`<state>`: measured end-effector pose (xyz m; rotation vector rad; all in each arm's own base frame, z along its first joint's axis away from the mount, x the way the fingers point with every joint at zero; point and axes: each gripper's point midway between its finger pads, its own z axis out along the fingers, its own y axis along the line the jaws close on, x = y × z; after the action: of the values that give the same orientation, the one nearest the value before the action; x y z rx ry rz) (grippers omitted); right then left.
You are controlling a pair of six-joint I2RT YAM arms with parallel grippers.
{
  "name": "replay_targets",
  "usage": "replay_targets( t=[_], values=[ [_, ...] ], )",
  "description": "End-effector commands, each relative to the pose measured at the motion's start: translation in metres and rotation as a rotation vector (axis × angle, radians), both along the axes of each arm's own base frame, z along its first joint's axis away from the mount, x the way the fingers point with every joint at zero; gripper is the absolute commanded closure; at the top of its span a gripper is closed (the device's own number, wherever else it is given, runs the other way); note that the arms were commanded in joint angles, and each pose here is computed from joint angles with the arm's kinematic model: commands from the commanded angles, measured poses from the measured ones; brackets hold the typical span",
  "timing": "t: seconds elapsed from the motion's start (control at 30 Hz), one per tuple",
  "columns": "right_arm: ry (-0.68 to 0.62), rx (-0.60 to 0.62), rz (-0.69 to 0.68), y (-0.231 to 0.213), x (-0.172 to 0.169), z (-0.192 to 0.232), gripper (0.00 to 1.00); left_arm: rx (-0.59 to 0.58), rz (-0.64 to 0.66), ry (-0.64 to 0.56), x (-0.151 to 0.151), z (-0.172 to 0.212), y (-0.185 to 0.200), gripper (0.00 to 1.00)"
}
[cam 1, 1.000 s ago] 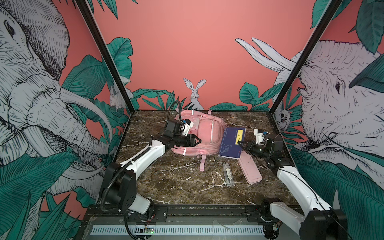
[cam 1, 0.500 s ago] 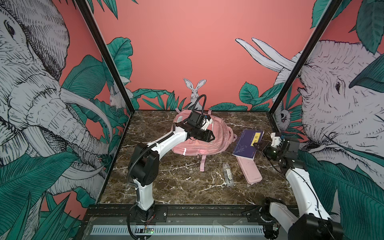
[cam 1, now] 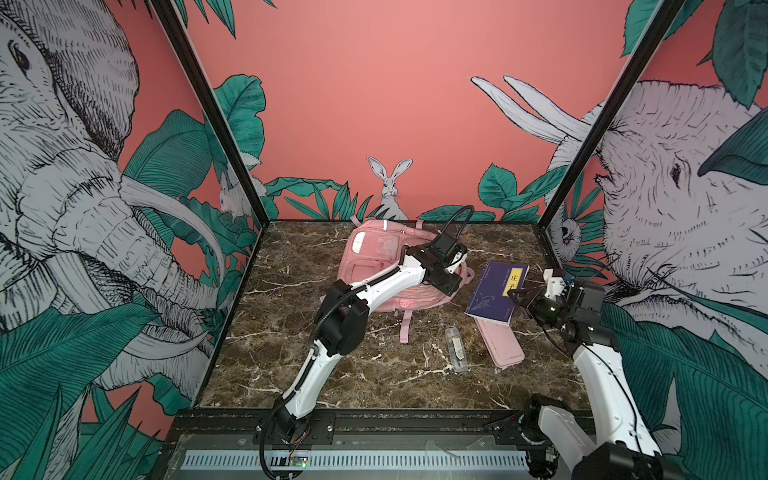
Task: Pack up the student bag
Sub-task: 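Grip the backpack opening with the left gripper while the right carries the book over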
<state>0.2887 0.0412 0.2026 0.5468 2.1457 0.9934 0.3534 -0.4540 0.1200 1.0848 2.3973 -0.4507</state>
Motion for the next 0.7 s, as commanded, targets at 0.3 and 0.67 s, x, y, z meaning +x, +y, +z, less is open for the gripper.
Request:
replay_targets(
  t=[0.3, 0.67],
  values=[
    [-0.053, 0.015, 0.028, 0.005, -0.001, 0.008, 1.0, 0.076, -0.028, 0.004, 0.001, -0.013, 0.004, 0.51],
    [-0.051, 0.023, 0.034, 0.006, -0.002, 0.008, 1.0, 0.034, -0.051, 0.06, -0.005, -0.022, -0.008, 0.71]
  ],
)
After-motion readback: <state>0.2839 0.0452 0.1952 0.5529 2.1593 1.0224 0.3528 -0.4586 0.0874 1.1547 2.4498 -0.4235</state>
